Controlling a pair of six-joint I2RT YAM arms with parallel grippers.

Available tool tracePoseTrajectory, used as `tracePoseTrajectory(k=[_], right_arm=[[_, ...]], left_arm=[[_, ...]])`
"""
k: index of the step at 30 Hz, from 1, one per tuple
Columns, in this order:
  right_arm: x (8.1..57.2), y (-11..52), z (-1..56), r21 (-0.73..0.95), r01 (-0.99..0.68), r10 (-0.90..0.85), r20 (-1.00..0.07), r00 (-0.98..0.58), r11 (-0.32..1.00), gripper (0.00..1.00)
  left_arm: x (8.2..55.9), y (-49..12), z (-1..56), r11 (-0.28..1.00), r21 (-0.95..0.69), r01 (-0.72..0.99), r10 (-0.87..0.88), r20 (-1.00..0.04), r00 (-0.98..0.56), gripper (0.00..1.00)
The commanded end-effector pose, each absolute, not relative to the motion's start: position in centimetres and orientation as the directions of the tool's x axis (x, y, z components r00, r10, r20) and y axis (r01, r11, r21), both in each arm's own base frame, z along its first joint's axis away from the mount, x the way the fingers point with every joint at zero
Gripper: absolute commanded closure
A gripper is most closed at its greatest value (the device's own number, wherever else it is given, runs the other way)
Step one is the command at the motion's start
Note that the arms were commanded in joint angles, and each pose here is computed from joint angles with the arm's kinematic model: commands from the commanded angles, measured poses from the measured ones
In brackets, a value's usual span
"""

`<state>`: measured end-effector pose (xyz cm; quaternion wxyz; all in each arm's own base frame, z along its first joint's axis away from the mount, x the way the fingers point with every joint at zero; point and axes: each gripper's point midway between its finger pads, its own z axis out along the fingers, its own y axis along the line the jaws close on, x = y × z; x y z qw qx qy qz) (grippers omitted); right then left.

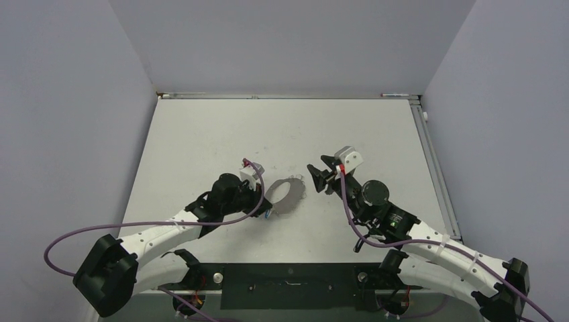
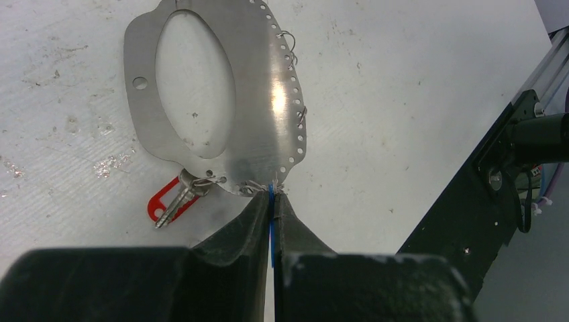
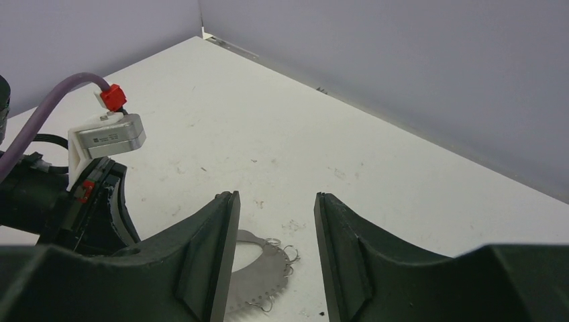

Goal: Put the keys on the keyring

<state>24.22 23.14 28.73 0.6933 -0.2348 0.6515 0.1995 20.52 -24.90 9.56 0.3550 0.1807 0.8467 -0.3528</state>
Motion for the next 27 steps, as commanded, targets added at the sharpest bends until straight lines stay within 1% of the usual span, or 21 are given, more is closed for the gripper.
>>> tracePoseTrajectory(k=[1, 8, 13, 21, 27], right_arm=[[24.6, 23.9, 29.0, -0.036, -0.594, 0.003, -0.998, 0.065, 0.804, 0.54], [25.0, 24.5, 28.0, -0.046, -0.598, -0.024, -0.999, 0.044, 0.800, 0.54], [25.2, 25.0, 27.4, -0.052, -0.604, -0.041, -0.999, 0.031, 0.795, 0.54], [25.6, 25.6, 27.0, -0.056, -0.608, -0.055, -0.998, 0.021, 0.792, 0.54], [25.6, 25.3, 27.0, -0.057, -0.600, -0.057, -0.998, 0.020, 0.798, 0.55]], left_arm=[[21.5, -25.8, 11.6, 0.669, -0.478, 0.569, -0.008, -0.771, -0.637, 1.00], [21.6, -25.7, 8.8, 0.711, -0.453, 0.537, 0.031, -0.744, -0.668, 1.00], [21.7, -26.2, 7.9, 0.701, -0.457, 0.547, 0.035, -0.744, -0.667, 1.00], [22.6, -27.1, 7.7, 0.691, -0.446, 0.569, 0.036, -0.765, -0.643, 1.00], [23.8, -28.2, 9.0, 0.680, -0.433, 0.592, 0.025, -0.792, -0.610, 1.00]])
